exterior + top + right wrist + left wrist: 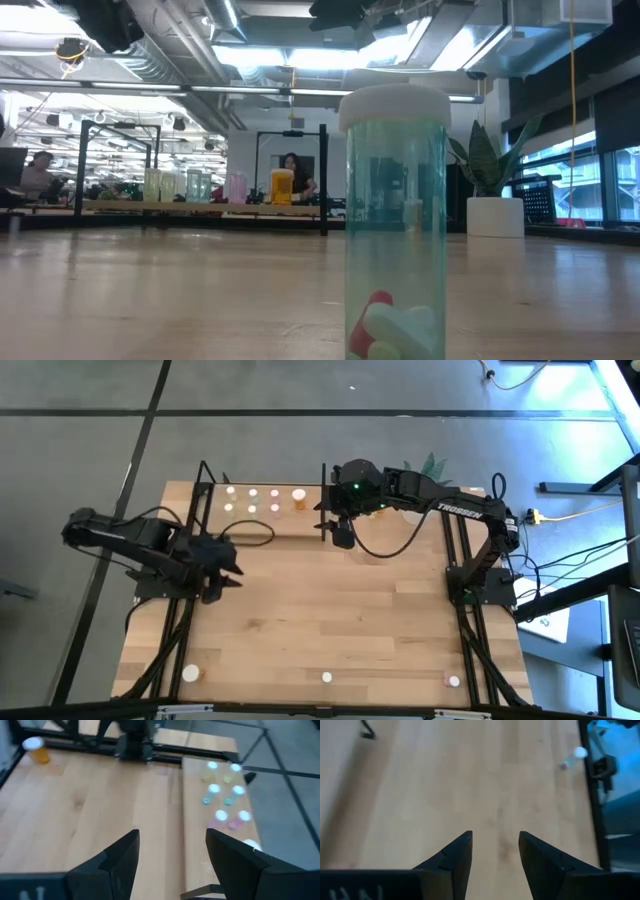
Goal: Pick and place medicine bottles onto shelf by color
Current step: Put the bottom orange pill bottle on the shelf and align it with the other orange pill bottle
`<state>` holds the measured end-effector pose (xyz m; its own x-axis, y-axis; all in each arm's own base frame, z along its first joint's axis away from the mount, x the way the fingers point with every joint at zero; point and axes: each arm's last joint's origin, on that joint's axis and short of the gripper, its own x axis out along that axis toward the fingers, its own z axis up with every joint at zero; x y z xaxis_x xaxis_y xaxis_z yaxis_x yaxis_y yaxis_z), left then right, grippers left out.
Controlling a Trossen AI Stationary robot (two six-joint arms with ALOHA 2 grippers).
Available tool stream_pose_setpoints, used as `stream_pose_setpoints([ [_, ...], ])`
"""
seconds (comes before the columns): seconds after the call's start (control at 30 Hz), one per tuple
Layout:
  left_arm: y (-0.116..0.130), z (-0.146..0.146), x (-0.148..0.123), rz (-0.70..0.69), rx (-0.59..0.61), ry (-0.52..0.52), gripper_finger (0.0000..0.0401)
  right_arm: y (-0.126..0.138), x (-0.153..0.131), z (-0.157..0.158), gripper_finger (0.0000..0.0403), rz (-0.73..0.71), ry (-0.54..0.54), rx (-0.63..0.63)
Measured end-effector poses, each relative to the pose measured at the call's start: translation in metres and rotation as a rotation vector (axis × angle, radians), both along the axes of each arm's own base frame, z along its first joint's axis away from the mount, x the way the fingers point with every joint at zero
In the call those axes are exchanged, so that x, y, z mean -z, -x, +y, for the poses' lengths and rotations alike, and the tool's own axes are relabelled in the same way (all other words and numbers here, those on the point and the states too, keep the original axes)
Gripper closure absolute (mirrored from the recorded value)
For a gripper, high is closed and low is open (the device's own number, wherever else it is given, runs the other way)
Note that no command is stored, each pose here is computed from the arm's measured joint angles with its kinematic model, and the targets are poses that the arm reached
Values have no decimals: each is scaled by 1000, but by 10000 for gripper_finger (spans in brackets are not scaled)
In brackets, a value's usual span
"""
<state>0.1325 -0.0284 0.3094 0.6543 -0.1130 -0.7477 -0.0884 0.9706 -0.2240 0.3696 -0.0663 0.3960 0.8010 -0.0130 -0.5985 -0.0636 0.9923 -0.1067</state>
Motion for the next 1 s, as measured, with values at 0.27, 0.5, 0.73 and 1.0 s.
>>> stream_pose_setpoints([
  [0.27, 8, -26, 0, 33, 23, 134, 248, 5, 9, 35, 172, 107, -153, -279],
  [0.5, 10, -52, 2, 80, -19, 266, 248, 19, 11, 76, 172, 229, -193, -403],
  [0.73, 5, -86, 7, 180, -94, 422, 248, 38, -4, 108, 172, 206, -159, -518],
  [1.0, -3, -126, 5, 305, -126, 436, 248, 48, -9, 131, 172, 202, -150, -591],
])
